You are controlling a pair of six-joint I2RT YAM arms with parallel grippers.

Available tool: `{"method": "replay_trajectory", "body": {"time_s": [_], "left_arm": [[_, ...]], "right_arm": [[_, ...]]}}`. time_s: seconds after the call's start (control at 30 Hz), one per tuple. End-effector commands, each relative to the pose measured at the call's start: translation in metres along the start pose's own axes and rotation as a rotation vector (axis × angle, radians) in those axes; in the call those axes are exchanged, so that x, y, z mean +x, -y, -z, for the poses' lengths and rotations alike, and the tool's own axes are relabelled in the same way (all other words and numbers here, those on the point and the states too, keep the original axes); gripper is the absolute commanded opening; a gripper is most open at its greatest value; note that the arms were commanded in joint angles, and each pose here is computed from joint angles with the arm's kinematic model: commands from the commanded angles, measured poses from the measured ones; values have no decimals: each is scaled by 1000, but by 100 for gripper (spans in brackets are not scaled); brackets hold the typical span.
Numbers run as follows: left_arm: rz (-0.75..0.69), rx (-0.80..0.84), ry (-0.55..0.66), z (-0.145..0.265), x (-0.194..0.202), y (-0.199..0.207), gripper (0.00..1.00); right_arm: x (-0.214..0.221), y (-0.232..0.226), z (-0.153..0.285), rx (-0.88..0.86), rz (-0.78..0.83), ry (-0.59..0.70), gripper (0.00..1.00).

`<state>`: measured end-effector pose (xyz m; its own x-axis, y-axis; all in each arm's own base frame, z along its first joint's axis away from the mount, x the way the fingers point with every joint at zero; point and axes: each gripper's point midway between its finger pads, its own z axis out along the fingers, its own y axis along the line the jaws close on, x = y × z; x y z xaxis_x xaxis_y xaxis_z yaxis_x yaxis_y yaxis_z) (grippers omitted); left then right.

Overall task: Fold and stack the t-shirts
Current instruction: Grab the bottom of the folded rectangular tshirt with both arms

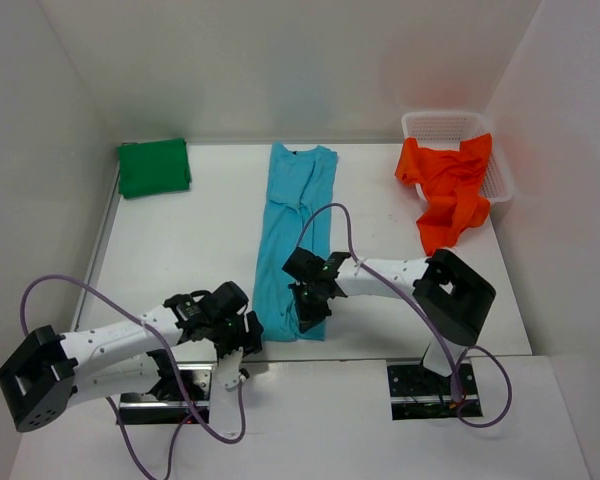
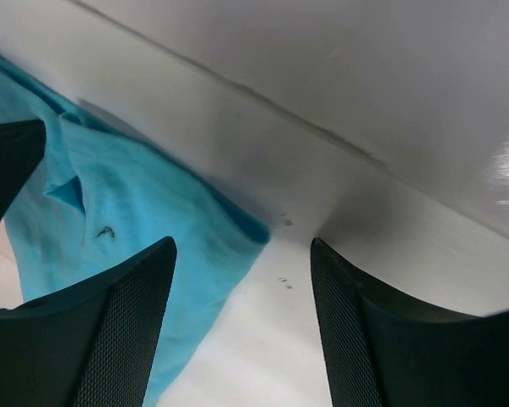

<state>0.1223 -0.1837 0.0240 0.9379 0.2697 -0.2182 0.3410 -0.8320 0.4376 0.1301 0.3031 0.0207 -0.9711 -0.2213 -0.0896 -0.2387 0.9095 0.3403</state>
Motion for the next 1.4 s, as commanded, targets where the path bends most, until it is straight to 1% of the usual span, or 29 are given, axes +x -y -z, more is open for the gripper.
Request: {"method": "replay_trajectory", "body": {"time_s": [0.0, 0.03, 0.07, 0.1, 0.13, 0.17, 0.2, 0.23, 0.27, 0.37, 0.5, 0.53, 0.6, 0.67, 0.7, 0.73, 0.77, 0.8, 0.9, 0.93, 0.97, 1.0, 1.03, 1.07, 1.1, 1.2, 1.27, 1.37], "left_arm": [[-42, -7, -8, -7, 7, -13, 72], [-40, 1, -15, -7, 9, -14, 72], [-29, 28, -6, -12, 9, -9, 69], [-29, 28, -6, -12, 10, -12, 68], [-24, 39, -2, -14, 10, -10, 66], [-26, 36, -3, -15, 12, -14, 63], [-26, 36, -3, -15, 12, -14, 58], [-22, 43, 9, -17, 11, -12, 56], [-18, 51, 12, -18, 11, -11, 54], [-19, 56, 54, -19, 1, -11, 54], [-11, 75, 60, -21, 2, -9, 54], [-23, 68, 61, -20, 0, -14, 54], [-11, 96, 70, -23, 0, -7, 49], [-19, 99, 73, -24, -2, -8, 42], [-13, 91, 70, -24, -2, -9, 31], [-13, 91, 70, -24, -2, -9, 24], [-13, 91, 70, -24, -2, -9, 19], [-17, 83, 68, -23, -2, -11, 16], [14, 73, 73, -21, -3, -12, 11], [35, 74, 72, -21, -3, -11, 11], [41, 66, 69, -21, -3, -13, 7], [52, 66, 69, -21, -3, -12, 7], [56, 50, 64, -19, -2, -17, 6], [68, 51, 64, -18, -2, -17, 6], [64, 41, 61, -19, -2, -20, 6], [60, 33, 59, -17, -2, -21, 6], [57, 27, 48, -17, 1, -23, 6], [66, 27, 48, -17, 1, -23, 6]], "right_arm": [[1, -10, 27, -32, 13, 40, 2], [2, -6, 30, -19, -17, 55, 26], [4, -4, 35, -16, -36, 63, 39], [6, -6, 46, -35, -51, 81, 45], [8, 1, 47, -24, -99, 90, 52], [9, 5, 51, -23, -127, 93, 53], [11, 5, 57, -40, -138, 107, 53], [12, 16, 54, -22, -184, 102, 53], [15, 20, 52, -19, -195, 88, 53], [19, 25, 44, -17, -220, 64, 56], [26, 34, 27, 33, -214, 1, 58], [29, 37, 25, 49, -218, -14, 58], [34, 43, 19, 70, -213, -34, 58], [34, 42, 14, 57, -212, -37, 58], [35, 44, 12, 66, -215, -45, 58], [34, 44, 9, 68, -215, -47, 56], [33, 43, 9, 61, -214, -41, 50], [36, 47, 4, 72, -217, -51, 45], [34, 47, 0, 59, -224, -50, 34], [34, 47, 0, 59, -224, -50, 34], [34, 48, 0, 58, -215, -50, 33], [33, 46, 2, 58, -215, -50, 33], [31, 43, 7, 40, -199, -33, 35], [31, 42, 13, 41, -199, -34, 44], [31, 37, 18, 16, -186, -29, 49], [32, 30, 41, -47, -168, 20, 60], [33, 27, 53, -76, -172, 48, 60], [28, 32, 52, -78, -235, 61, 59]]}}
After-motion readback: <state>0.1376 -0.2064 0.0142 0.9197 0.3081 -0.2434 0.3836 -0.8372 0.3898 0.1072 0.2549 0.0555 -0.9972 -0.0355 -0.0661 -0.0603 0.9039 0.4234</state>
